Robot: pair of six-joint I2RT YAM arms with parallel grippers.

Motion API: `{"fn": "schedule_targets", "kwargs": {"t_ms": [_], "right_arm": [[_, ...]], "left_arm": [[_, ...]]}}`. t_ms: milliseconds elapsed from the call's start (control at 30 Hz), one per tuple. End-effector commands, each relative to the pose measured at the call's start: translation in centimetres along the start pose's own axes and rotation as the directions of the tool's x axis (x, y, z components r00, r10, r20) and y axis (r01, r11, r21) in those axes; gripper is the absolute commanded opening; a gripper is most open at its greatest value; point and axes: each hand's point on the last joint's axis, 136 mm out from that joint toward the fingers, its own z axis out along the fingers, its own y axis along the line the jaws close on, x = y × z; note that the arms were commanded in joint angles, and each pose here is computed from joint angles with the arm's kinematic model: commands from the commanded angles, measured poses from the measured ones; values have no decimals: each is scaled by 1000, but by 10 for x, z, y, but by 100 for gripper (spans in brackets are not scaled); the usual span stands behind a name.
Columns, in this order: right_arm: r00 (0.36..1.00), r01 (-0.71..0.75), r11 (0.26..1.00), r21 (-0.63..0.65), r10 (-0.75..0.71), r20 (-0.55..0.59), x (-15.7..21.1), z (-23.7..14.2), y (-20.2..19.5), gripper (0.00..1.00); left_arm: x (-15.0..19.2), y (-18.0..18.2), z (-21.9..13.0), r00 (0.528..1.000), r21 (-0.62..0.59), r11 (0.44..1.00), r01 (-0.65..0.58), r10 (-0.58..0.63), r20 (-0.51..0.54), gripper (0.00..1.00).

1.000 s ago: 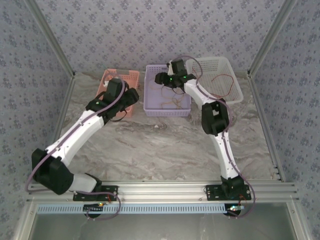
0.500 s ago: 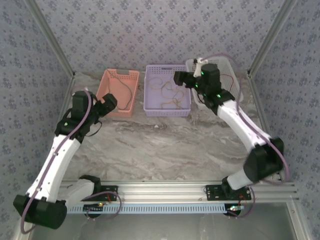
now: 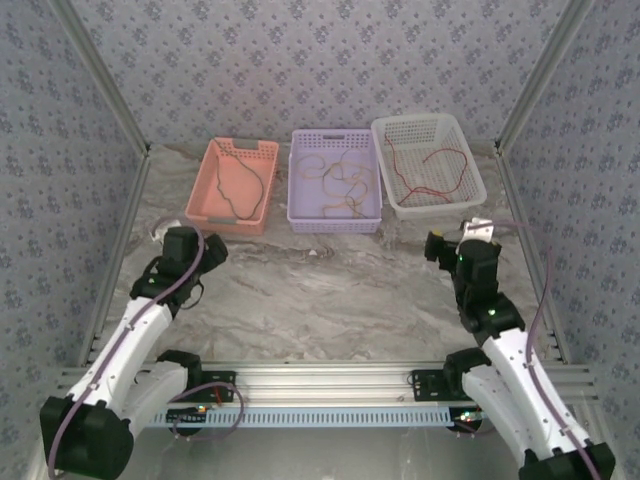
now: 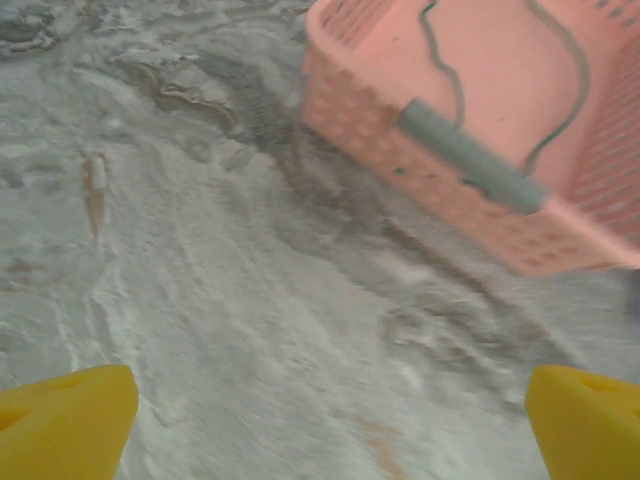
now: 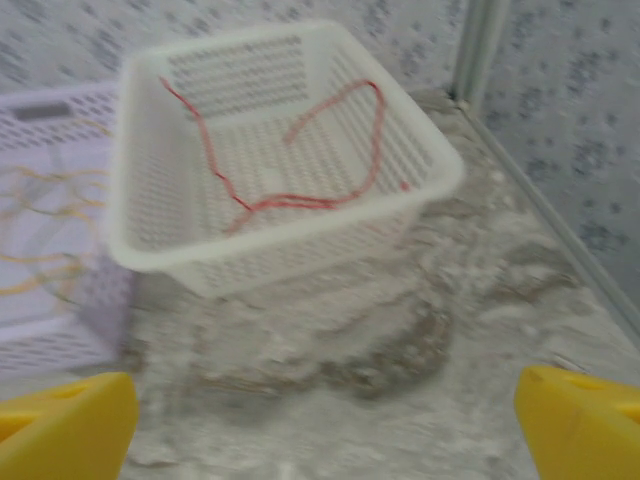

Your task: Untangle the cables

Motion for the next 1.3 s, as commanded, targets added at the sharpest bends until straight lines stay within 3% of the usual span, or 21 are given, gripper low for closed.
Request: {"fn": "schedule_targets", "kwargs": {"t_ms": [0,133,233,333,467,600,733,767,833,1000,1267], "right_arm": [[997,56,998,35,-58,53,4,18,-13,99],[1000,11,999,36,-11,-5,35,51,-21,99],[1000,13,999,29,-13,-11,50,72,-24,99],[999,8,1000,-4,-8,-51,55,92,-23,99],[999,-42,999,-31,42,14,45,107,-26,99],[997,-62,995,-73,65,41,39,124,-25,99],[1000,-4,988,-156,6,14,46,135,-3,99],[1000,10,986,-167,-6,27,48,136,1,99],[1000,12,990,-144,-8,28,57,142,0,99],[996,84,991,-100,-85,-3,59,148,8,99],[996,88,992,-92,-88,4,58,147,8,99]], "left_arm": [[-38,5,8,962,-80,986,-145,160,222,99],[-43,9,29,904,-183,934,-308,347,250,99],[-52,2,43,874,-171,930,-324,364,323,99],[-52,8,66,878,-156,938,-309,344,333,99],[-51,1,86,875,-114,933,-340,358,326,99],[-58,0,89,852,-92,936,-339,347,392,99],[-46,15,112,876,-46,961,-272,267,403,99],[-52,11,111,858,-37,960,-276,264,441,99],[-48,12,118,892,-33,961,-275,268,364,99],[-50,9,121,893,-22,958,-285,274,357,99],[-50,8,120,891,-20,958,-287,274,363,99]]}}
